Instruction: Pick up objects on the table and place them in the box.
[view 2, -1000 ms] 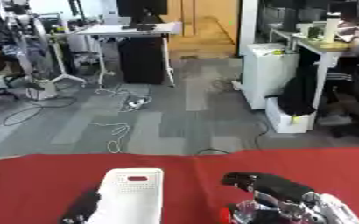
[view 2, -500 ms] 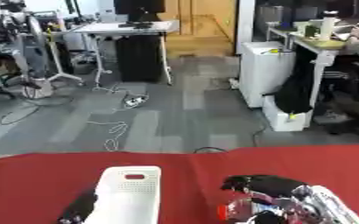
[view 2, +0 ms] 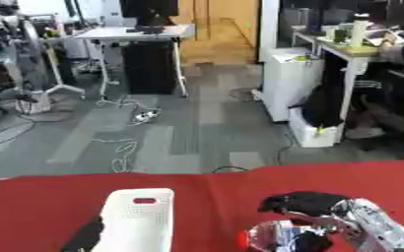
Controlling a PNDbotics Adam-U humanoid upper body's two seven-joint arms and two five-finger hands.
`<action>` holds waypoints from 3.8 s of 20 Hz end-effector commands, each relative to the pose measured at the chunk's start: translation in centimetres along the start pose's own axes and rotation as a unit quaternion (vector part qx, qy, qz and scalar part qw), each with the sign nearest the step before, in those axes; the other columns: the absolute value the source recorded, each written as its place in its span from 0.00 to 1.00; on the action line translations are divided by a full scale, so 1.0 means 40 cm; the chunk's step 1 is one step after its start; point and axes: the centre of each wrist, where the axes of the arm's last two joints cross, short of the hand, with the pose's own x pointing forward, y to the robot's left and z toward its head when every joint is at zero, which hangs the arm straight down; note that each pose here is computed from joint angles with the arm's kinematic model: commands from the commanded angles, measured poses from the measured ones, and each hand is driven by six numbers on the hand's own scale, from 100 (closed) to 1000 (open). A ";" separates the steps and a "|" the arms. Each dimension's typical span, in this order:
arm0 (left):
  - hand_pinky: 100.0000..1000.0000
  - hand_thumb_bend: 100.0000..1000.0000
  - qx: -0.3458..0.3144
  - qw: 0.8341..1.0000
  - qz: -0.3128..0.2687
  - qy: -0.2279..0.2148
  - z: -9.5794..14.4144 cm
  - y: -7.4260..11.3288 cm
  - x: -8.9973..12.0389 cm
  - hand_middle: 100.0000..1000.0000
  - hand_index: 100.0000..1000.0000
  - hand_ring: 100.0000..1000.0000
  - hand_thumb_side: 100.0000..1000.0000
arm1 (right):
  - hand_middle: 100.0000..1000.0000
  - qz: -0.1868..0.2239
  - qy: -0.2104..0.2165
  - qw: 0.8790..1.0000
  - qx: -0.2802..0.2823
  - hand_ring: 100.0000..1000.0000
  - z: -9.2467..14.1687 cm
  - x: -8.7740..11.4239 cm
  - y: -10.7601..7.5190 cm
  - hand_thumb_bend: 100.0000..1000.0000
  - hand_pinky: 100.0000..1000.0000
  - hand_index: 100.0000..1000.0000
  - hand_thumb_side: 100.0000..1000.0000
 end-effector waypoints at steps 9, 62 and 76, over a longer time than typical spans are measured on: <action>1.00 0.54 -0.005 1.000 -0.012 -0.008 -0.005 0.018 0.007 0.93 0.97 1.00 0.83 | 0.90 0.022 0.006 1.000 -0.019 0.69 0.023 -0.024 -0.032 0.18 0.63 1.00 0.62; 1.00 0.52 -0.004 1.000 -0.009 -0.009 0.002 0.021 0.016 0.91 0.97 0.98 0.85 | 0.49 0.084 0.077 0.992 0.047 0.33 -0.104 -0.079 0.053 0.17 0.24 0.82 0.53; 1.00 0.51 -0.002 1.000 -0.009 -0.007 0.004 0.022 0.015 0.91 0.96 0.98 0.86 | 0.25 0.120 0.120 0.975 -0.141 0.13 -0.076 -0.072 -0.001 0.04 0.06 0.60 0.46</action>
